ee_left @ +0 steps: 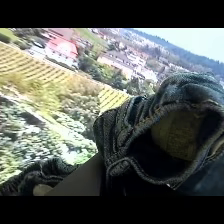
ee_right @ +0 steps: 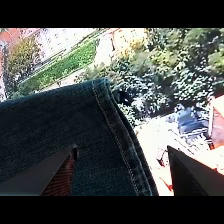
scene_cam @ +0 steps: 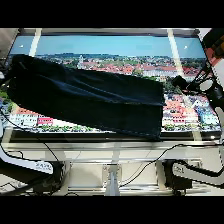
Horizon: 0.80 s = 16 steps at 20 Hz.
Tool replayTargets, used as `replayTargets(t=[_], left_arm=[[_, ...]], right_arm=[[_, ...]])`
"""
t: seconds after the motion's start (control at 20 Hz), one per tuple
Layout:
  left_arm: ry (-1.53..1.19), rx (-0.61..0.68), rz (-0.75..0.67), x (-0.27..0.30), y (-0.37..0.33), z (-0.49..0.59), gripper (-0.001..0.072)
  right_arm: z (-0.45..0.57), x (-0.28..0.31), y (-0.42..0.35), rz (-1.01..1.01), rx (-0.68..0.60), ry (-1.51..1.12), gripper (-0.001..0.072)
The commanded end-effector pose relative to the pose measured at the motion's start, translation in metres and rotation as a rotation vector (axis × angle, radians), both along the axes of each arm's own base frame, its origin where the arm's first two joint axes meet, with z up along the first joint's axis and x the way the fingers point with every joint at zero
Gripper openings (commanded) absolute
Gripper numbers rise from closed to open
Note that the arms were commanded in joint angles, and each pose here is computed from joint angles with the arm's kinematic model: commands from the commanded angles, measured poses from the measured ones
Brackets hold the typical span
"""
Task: Fold the clothes and pants, and hang the long-sleeved shirts on hangers.
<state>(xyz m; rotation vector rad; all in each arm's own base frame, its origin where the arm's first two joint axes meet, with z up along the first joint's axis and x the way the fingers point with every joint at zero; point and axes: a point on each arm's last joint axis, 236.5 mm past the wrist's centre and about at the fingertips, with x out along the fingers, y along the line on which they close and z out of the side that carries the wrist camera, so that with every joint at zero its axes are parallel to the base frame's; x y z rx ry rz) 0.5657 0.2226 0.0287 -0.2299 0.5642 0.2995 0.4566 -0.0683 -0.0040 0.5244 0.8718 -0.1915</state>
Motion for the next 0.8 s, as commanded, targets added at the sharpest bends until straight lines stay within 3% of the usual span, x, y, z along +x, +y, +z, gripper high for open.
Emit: replayTargets(t=[0.0,0.25,0.3,0.4,0.45,0.75], left_arm=[[-0.001,0.010,-0.009,0.014,-0.010,-0.022,0.0053],[-0.119,0.083,0.021,0.034,-0.008,-0.004,0.0067],[-0.115,0.092,0.016,0.034,-0.008,-0.005,0.0171],[-0.108,0.092,0.014,0.034,-0.008,-0.009,0.0645],[-0.105,0.089,0.014,0.034,-0.008,-0.011,0.0706],[-0.155,0.101,-0.005,0.028,-0.017,0.041,0.0706]], right_arm=[[0.000,0.000,0.000,0.001,-0.001,0.000,0.0610],[0.001,0.002,-0.002,-0.003,-0.006,-0.010,0.0610],[0.002,0.003,-0.002,-0.005,-0.009,-0.016,0.0610],[0.003,0.003,-0.003,-0.005,-0.010,-0.017,0.0609],[0.003,0.004,-0.003,-0.005,-0.010,-0.018,0.0609],[0.003,0.002,-0.003,0.004,-0.023,-0.012,0.0610]])
